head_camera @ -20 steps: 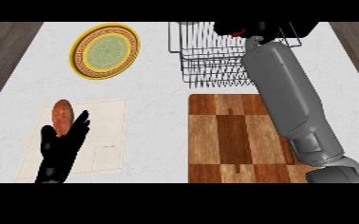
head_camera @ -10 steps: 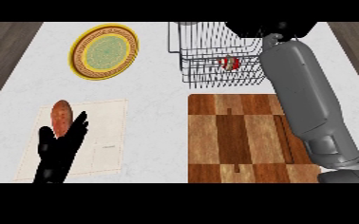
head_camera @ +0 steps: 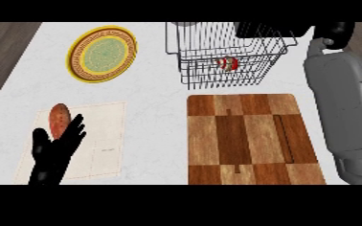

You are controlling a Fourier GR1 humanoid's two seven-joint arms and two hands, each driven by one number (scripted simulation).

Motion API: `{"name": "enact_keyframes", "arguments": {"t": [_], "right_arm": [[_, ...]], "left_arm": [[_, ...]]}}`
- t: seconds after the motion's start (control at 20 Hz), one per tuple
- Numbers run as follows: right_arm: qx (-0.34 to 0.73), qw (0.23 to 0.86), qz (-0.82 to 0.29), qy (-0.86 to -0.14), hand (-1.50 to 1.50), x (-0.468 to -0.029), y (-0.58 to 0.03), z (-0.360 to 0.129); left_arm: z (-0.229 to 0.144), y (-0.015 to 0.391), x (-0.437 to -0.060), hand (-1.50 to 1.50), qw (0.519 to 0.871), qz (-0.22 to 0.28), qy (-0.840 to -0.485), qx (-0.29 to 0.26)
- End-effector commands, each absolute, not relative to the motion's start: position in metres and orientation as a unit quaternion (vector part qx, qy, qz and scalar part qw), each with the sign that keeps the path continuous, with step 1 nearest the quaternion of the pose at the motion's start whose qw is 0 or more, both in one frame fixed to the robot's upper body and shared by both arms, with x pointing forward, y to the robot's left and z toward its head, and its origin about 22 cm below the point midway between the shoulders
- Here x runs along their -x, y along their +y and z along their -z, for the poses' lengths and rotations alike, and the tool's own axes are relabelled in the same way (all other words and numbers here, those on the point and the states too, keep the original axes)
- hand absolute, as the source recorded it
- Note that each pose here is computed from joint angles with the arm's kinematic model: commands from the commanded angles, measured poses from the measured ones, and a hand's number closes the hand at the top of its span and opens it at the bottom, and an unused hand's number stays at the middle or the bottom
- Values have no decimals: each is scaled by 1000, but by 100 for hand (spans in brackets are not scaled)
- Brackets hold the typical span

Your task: Pick the cupcake from the cutting board and place it in the basket

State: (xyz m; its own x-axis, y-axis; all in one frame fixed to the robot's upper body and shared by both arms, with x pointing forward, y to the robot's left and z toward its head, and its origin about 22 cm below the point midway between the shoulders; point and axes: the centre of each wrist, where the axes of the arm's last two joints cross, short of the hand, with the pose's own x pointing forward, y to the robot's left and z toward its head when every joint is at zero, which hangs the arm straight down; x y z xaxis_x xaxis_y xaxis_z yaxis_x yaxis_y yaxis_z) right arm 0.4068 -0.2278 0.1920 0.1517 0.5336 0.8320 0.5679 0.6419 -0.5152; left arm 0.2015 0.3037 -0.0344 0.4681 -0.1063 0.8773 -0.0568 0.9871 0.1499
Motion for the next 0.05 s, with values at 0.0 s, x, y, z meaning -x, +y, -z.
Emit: {"name": "enact_keyframes", "arguments": {"t": [0.0], "right_arm": [[415, 637, 32, -648, -150, -372, -256, -197]], "left_arm": [[58, 296, -193, 0, 872, 1, -482, -82]]}}
